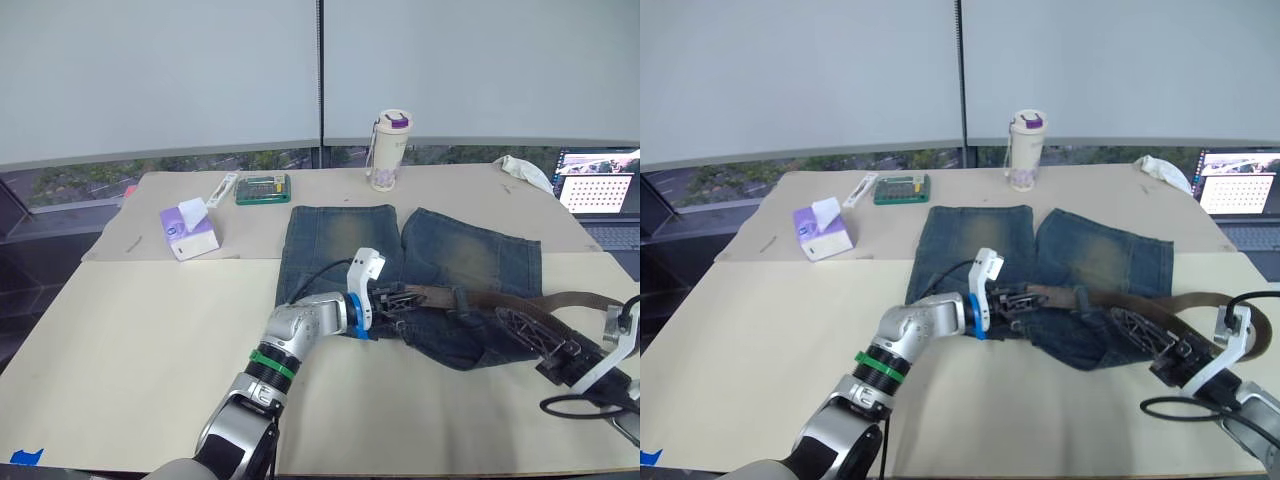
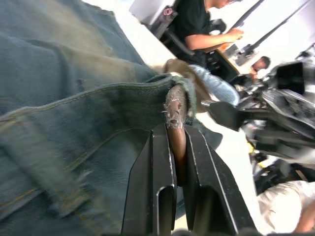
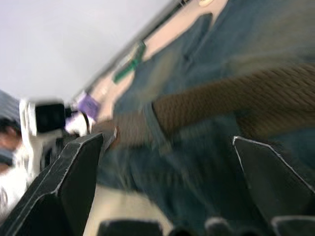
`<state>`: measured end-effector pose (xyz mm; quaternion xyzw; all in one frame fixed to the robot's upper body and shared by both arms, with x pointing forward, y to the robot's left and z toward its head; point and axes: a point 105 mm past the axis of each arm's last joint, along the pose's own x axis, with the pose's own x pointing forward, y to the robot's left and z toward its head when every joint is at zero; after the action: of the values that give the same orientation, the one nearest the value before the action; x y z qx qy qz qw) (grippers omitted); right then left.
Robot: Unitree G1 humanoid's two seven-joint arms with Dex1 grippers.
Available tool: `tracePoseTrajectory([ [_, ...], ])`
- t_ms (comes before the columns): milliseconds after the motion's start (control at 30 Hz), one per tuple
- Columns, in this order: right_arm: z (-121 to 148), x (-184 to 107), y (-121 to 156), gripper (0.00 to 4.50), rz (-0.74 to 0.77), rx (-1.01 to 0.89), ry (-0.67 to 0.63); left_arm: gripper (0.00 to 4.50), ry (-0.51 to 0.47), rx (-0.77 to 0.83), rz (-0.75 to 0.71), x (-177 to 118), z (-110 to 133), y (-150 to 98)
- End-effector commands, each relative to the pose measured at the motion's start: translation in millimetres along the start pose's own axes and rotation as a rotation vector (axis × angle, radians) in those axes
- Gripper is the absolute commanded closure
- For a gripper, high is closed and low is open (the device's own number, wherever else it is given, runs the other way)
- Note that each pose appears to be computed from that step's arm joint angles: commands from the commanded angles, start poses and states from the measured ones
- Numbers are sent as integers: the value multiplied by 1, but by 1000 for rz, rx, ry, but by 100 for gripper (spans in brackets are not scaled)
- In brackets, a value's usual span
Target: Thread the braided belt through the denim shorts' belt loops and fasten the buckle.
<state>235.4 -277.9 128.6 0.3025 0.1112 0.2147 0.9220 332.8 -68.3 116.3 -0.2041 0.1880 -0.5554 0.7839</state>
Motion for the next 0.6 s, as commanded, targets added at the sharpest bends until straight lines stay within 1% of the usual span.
tracePoseTrajectory([
  [33,11,-4,26,3,89,-77,-26,450,-31,48,11,-9,14,2],
  [133,5,-1,52,3,187,-108,1,450,-39,42,46,-24,20,12],
  [200,-10,10,69,3,236,-142,73,450,-43,26,63,-33,23,17],
  [267,-23,21,78,3,253,-177,119,450,-46,9,52,-37,25,16],
  [333,-32,36,75,3,209,-234,142,450,-56,-36,24,-40,28,11],
  [400,-44,51,61,3,131,-341,172,450,-83,-131,-36,-38,33,0],
  [467,-51,59,47,3,80,-416,178,450,-70,-176,-73,-35,31,-8],
  [500,-50,61,42,3,57,-436,167,450,-65,-188,-77,-34,29,-10],
  [600,-46,61,38,3,42,-459,132,450,-41,-203,-97,-29,23,-16],
])
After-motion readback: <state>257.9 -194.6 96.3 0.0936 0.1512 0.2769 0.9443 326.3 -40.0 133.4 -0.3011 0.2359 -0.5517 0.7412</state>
